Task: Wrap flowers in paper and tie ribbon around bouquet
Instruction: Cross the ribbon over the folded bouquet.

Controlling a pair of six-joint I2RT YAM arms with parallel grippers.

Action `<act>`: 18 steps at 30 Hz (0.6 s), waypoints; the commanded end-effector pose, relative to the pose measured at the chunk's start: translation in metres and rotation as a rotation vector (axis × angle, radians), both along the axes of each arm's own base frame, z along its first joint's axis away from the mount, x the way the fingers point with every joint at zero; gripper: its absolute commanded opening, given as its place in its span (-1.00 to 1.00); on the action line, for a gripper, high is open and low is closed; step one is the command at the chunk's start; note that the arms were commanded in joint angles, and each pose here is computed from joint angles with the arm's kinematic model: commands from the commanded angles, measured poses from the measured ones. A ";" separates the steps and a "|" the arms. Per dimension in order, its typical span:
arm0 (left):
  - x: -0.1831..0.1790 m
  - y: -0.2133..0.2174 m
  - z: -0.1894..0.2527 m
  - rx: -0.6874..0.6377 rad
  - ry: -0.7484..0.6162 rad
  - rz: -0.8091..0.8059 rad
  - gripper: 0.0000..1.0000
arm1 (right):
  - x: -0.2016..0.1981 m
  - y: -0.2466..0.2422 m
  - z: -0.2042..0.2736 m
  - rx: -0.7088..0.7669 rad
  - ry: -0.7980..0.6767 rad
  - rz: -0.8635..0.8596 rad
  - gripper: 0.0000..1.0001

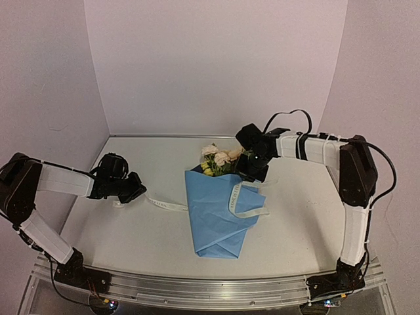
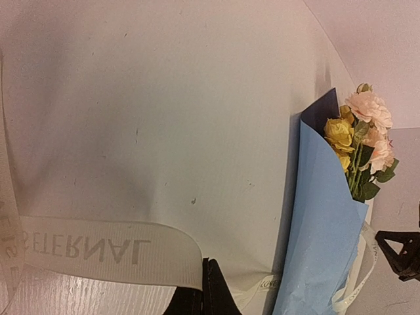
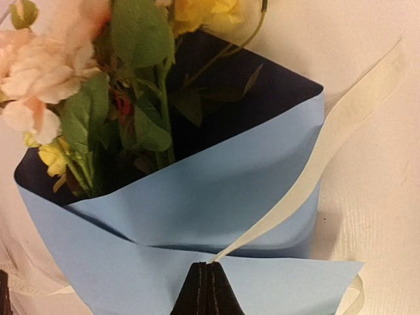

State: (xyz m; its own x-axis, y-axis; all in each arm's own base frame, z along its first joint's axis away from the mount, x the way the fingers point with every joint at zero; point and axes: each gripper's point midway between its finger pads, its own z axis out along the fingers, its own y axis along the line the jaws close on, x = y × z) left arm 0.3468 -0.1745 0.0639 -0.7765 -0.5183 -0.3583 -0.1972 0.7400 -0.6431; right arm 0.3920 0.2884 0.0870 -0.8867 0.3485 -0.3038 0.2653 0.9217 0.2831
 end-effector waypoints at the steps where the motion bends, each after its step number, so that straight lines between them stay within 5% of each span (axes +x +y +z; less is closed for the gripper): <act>1: 0.013 -0.004 0.026 -0.002 -0.078 -0.008 -0.99 | 0.007 0.027 0.066 0.084 -0.205 0.128 -1.00; 8: 0.011 -0.002 0.025 -0.006 -0.079 0.001 -0.99 | -0.064 0.190 0.087 0.358 -0.203 0.666 -1.00; 13: 0.012 -0.002 0.023 -0.016 -0.066 0.012 -1.00 | -0.120 0.218 0.047 0.403 -0.065 0.852 -0.98; 18: 0.017 -0.006 0.024 -0.023 -0.065 0.008 -1.00 | -0.123 0.195 0.037 0.323 -0.071 0.849 -0.05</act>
State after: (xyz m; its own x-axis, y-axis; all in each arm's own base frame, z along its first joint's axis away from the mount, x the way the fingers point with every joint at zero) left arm 0.3472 -0.1735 0.0646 -0.7718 -0.5252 -0.3584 -0.2036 0.7382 -0.6432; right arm 0.2540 0.5045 0.1150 -0.8827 -0.3284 -0.3362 -0.4686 0.6698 0.5761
